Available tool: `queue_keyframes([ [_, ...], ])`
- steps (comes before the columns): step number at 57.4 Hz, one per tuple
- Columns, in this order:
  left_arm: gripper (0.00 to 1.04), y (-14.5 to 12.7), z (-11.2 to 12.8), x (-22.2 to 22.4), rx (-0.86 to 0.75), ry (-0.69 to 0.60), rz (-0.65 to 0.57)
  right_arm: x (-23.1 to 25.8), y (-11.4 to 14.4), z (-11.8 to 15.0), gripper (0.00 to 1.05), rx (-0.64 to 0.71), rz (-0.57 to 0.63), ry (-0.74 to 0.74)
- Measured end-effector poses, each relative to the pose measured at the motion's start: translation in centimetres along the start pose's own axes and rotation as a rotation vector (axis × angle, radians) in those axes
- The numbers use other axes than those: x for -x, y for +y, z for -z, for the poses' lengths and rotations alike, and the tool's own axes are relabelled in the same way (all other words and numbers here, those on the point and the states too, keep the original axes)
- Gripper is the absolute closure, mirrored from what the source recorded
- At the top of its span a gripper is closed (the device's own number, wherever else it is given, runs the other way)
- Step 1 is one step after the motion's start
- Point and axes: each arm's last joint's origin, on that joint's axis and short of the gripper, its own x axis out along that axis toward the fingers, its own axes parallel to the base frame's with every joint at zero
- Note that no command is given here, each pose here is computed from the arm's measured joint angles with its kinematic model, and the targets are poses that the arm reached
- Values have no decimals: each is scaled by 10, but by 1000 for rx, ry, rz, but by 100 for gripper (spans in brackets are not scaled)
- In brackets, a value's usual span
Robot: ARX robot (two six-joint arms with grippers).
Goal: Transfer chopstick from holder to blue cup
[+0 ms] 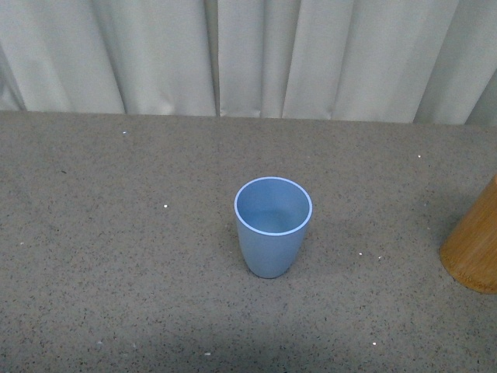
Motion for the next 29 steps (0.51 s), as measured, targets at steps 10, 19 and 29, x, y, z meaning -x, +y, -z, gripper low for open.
queue_keyframes([
  [10, 7, 0, 0, 0, 0, 0, 0, -17, 7, 4, 10, 29, 35, 26],
  [19, 7, 0, 0, 0, 0, 0, 0, -31, 16, 12, 10, 48, 55, 50],
  [29, 7, 0, 0, 0, 0, 0, 0, -40, 27, 15, 10, 63, 58, 51],
])
